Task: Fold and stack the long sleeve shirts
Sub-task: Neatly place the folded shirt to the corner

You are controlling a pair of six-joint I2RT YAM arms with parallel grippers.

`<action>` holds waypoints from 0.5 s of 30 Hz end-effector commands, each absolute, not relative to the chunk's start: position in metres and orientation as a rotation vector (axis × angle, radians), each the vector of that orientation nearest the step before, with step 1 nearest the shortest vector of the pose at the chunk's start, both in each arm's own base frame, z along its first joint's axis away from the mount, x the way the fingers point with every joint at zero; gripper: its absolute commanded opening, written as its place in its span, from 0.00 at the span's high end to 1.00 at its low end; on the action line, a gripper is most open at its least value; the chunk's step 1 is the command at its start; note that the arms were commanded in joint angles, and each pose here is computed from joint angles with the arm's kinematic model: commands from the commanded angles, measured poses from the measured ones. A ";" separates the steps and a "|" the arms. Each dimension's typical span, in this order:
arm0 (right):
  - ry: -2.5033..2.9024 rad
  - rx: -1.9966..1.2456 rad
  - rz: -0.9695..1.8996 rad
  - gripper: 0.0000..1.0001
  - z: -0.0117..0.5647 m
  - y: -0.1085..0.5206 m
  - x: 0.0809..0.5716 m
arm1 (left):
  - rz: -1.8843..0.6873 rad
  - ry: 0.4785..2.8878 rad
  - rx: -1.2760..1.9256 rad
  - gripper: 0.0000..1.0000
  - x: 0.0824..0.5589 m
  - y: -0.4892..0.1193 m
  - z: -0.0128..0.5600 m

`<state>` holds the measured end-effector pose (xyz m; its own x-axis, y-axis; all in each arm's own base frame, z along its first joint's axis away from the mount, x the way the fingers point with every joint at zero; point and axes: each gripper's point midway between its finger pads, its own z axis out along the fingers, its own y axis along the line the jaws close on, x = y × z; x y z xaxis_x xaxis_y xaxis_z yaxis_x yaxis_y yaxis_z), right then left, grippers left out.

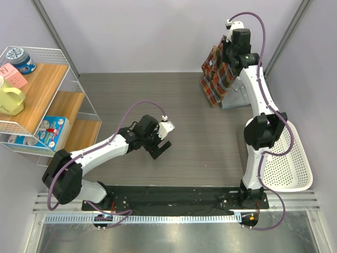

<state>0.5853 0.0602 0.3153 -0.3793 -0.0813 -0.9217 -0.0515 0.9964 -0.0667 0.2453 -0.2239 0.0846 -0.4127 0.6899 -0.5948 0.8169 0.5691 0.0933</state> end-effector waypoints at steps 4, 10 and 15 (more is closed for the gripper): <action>1.775 -0.013 -0.061 0.99 0.394 0.030 0.577 | -0.276 2.186 1.201 0.00 0.249 -0.225 0.090; 1.805 0.001 -0.100 0.99 0.374 0.006 0.586 | -0.277 2.194 1.207 0.00 0.249 -0.226 0.089; 1.820 0.002 -0.127 0.99 0.361 -0.010 0.593 | -0.277 2.205 1.216 0.00 0.248 -0.225 0.087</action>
<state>0.5877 0.0028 0.3157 -0.3862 -0.0466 -0.9212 0.0445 0.9966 -0.0691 0.2449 -0.2236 0.0836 -0.4121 0.6933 -0.5911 0.8188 0.5664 0.0935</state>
